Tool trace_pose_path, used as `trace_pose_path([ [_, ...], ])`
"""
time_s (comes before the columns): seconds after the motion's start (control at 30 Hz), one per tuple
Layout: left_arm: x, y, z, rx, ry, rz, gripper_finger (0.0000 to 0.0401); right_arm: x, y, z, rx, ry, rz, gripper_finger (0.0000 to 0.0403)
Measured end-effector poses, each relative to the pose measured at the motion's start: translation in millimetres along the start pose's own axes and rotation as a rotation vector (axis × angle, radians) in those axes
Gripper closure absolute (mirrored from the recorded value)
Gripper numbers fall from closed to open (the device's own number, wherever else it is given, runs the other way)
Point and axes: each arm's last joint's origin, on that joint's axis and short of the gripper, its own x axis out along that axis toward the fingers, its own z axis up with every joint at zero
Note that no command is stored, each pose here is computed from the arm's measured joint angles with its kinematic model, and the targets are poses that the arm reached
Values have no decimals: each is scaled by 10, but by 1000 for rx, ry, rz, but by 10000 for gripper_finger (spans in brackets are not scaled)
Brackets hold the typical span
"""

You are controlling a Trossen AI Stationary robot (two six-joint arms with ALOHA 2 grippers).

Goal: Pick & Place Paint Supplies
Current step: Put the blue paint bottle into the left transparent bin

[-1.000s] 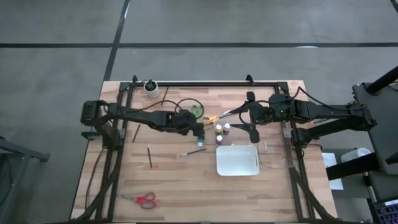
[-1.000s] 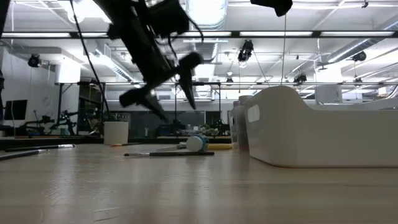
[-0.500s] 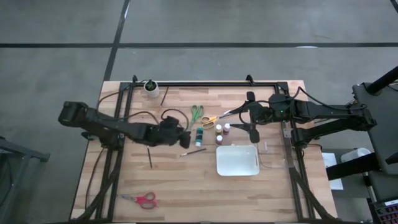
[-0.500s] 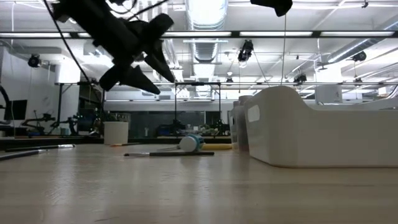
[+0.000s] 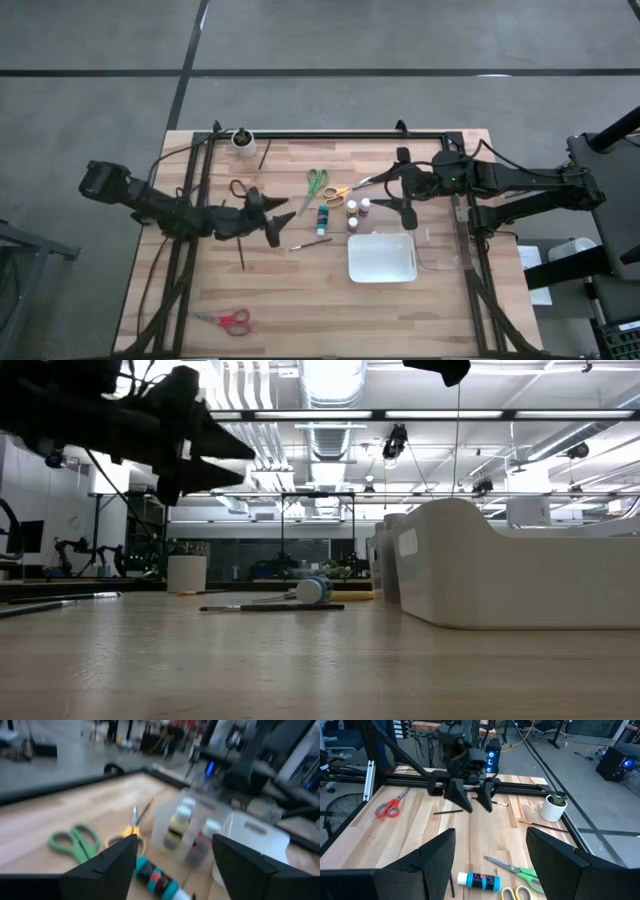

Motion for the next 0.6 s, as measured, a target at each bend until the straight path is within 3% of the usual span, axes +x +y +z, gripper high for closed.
trace_pose_path([
  [0.17,-18,-8,40,106,-58,-27,81,0,-1,0,0,0,0,161],
  [0.33,11,-61,112,126,-78,-37,40,0,0,-1,0,1,0,161],
  [0.6,15,-66,116,143,-76,-36,14,0,-1,-1,0,1,0,161],
])
